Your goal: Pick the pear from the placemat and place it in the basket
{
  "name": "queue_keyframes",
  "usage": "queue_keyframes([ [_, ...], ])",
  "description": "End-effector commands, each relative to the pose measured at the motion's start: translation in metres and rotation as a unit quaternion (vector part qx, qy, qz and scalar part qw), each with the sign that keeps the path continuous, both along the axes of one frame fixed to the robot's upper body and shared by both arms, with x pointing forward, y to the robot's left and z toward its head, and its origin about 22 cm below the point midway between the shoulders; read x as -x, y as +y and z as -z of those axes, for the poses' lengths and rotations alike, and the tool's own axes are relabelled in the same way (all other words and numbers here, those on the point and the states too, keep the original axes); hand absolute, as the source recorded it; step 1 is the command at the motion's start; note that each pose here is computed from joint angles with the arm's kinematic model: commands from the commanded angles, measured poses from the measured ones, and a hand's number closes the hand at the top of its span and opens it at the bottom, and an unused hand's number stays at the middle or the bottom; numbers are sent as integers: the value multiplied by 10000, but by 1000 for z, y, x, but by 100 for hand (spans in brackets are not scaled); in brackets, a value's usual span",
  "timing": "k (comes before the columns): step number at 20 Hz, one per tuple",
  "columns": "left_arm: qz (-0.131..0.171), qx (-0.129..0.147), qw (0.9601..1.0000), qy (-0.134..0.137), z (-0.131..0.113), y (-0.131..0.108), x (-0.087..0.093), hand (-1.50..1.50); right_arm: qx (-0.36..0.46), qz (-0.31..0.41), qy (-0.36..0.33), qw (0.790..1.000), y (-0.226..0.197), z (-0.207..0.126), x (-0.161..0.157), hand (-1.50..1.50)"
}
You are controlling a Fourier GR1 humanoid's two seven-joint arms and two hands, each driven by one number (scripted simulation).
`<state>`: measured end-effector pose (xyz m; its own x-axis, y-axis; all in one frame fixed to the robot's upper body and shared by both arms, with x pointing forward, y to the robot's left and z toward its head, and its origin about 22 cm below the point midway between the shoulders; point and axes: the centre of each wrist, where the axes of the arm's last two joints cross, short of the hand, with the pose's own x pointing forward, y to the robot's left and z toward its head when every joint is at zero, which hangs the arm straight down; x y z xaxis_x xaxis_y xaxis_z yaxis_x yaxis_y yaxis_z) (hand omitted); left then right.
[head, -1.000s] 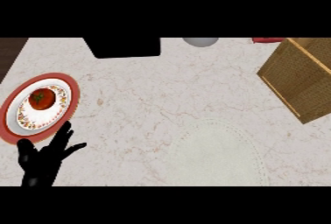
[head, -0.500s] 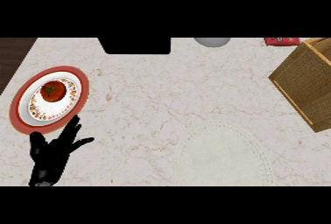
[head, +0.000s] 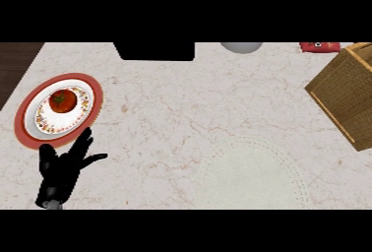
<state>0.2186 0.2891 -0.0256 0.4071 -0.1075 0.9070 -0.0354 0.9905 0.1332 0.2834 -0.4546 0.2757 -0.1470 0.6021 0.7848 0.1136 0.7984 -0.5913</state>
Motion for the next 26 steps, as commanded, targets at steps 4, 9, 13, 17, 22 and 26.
queue_keyframes([
  [4, -58, -33, 9984, 568, 24, 0, 9, 0, -832, 16, 288, 9961, -23, 50, -28, 150],
  [9, -93, -26, 9982, 593, 6, -4, -1, 0, -794, -21, 220, 9966, -34, 51, -43, 150],
  [13, -64, -50, 9979, 647, 30, -7, 19, 0, 124, 774, 320, 9964, -37, 73, -38, 150],
  [17, -10, -61, 9980, 635, 25, 5, 10, 0, 522, 715, 364, 9954, -60, 85, -31, 150],
  [22, 51, 30, 9981, 614, 21, 8, 11, 0, 810, 639, 34, 9947, -65, 98, -38, -150],
  [26, -27, -83, 9984, 560, 24, -9, 10, 0, 640, 715, -156, 9953, -84, 84, -32, -150],
])
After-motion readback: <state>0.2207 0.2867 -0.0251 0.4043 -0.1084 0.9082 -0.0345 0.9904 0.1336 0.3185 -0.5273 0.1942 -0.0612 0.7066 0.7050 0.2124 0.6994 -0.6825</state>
